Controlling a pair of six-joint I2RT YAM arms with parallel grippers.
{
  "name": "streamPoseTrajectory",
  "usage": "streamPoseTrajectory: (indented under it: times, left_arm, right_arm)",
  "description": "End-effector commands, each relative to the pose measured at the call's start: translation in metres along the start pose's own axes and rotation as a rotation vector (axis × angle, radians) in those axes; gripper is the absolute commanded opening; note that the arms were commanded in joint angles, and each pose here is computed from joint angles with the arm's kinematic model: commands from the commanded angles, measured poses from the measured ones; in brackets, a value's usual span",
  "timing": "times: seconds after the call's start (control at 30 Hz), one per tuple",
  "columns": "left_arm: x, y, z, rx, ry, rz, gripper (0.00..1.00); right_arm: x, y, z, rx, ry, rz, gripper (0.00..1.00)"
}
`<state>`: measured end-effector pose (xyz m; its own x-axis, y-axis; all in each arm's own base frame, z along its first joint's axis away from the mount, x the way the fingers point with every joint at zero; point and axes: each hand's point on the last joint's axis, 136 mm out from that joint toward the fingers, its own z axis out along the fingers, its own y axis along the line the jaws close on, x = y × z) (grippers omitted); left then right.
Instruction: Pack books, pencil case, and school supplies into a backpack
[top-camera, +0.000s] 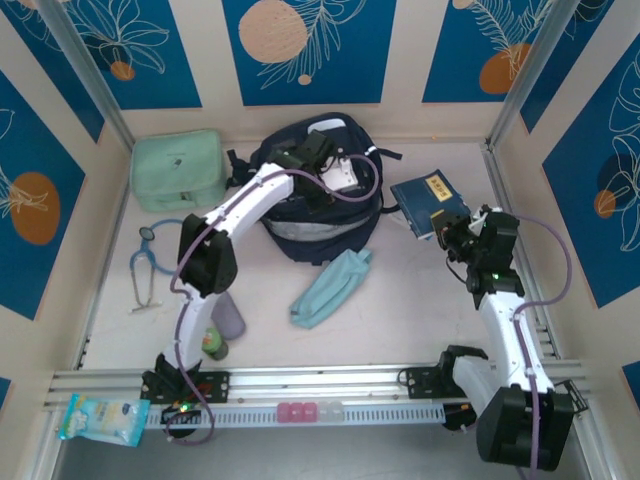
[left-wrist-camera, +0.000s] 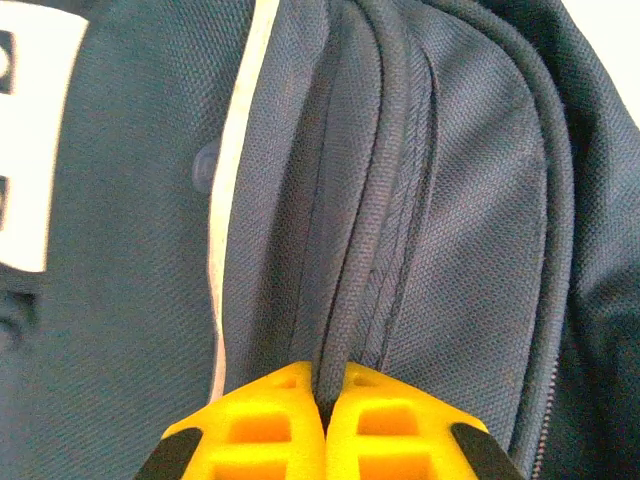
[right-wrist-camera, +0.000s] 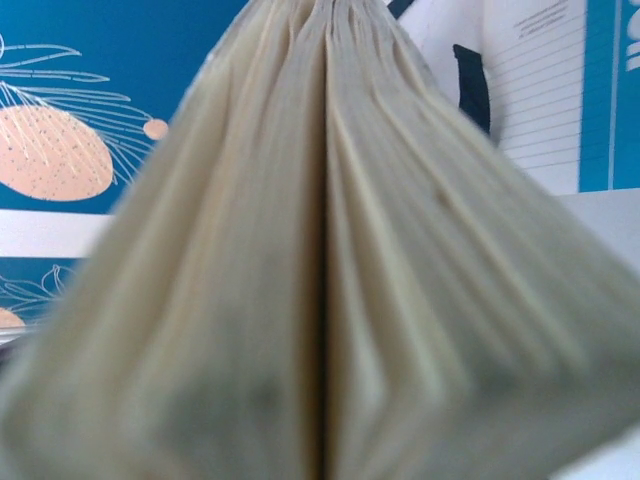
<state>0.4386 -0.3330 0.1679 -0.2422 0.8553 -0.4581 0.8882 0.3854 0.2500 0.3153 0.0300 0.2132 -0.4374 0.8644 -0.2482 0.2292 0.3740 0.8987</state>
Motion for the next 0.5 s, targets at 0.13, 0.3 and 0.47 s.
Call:
streamPoseTrajectory:
  times: [0.13, 0.3, 0.47]
  left_arm:
    - [-0.085, 0.080, -0.130, -0.402, -0.484, -0.263, 0.00]
    - [-0.102, 0.091, -0.149, -0.443, -0.605, -0.330, 0.00]
    - [-0.107, 0.092, -0.141, -0.422, -0.605, -0.355, 0.00]
  right_arm:
    - [0.016, 0.001, -0.019, -0.009, 0.039, -0.083, 0.00]
    - [0.044, 0.012, -0.010, -0.076, 0.173, -0.056, 0.00]
    - [0.087, 0.027, 0.013, -0.105, 0.288, -0.070, 0.00]
